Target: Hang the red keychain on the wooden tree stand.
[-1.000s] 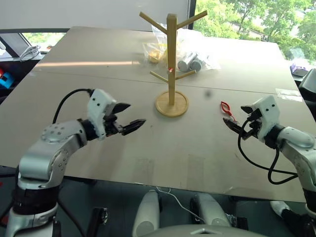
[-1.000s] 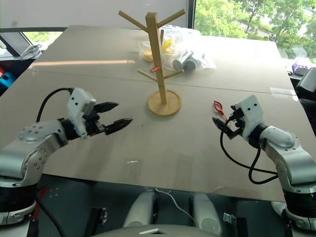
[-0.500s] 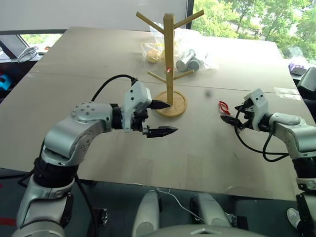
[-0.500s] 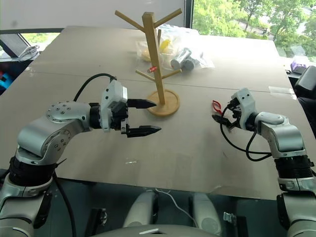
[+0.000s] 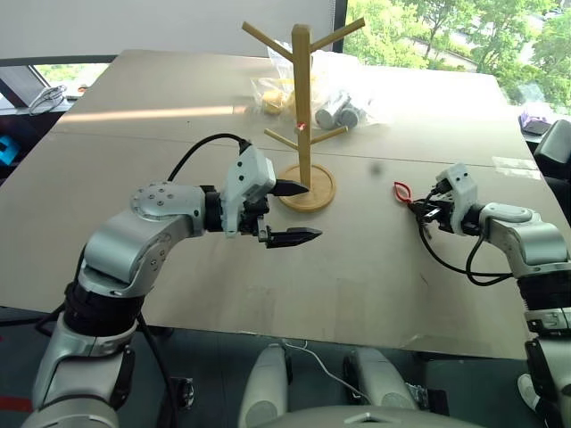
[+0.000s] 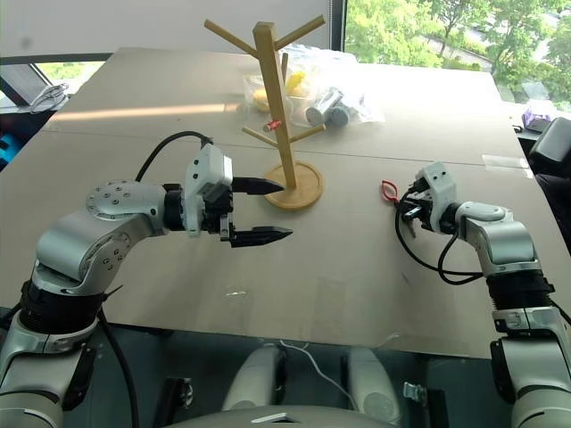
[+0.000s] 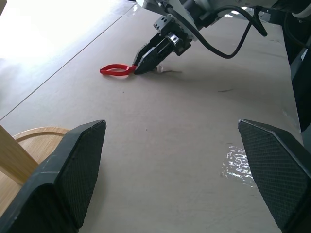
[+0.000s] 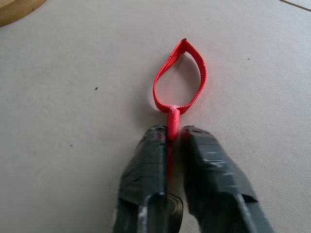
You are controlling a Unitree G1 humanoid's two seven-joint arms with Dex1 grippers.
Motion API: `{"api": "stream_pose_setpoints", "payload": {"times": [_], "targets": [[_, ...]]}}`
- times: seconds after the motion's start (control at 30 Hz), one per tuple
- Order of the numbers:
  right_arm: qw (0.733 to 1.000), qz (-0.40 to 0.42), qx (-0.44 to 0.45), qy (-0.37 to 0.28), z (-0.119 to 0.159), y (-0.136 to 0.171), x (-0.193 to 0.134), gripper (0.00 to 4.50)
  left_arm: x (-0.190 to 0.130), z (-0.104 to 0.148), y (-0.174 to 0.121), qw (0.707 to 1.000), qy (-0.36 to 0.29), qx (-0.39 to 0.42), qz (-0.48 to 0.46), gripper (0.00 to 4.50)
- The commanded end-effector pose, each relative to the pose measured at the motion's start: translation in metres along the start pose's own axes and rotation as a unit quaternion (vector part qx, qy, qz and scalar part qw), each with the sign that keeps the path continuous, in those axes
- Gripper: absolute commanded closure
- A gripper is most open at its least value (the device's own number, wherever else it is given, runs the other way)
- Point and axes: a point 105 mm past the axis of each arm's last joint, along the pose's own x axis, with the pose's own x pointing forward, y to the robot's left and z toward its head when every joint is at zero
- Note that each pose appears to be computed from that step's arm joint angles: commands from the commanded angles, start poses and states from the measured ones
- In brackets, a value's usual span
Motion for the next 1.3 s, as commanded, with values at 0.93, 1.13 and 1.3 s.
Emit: {"api": "stream_pose_setpoints", "payload": {"times": [0.93,1.13,1.3], "targets": [[0.863,0.083,-0.317,-0.385,0.127,0.160,-0.037,4.43,-0.079,0.042,-0.008,0.965,-0.142,-0.126,0.182,0.00],[0.858,0.076,-0.317,-0.397,0.129,0.158,-0.023,4.43,-0.080,0.044,-0.006,0.962,-0.145,-0.124,0.193,0.00],[0.852,0.068,-0.325,-0.405,0.134,0.154,-0.019,4.43,-0.079,0.044,-0.005,0.961,-0.149,-0.124,0.196,0.00]]}}
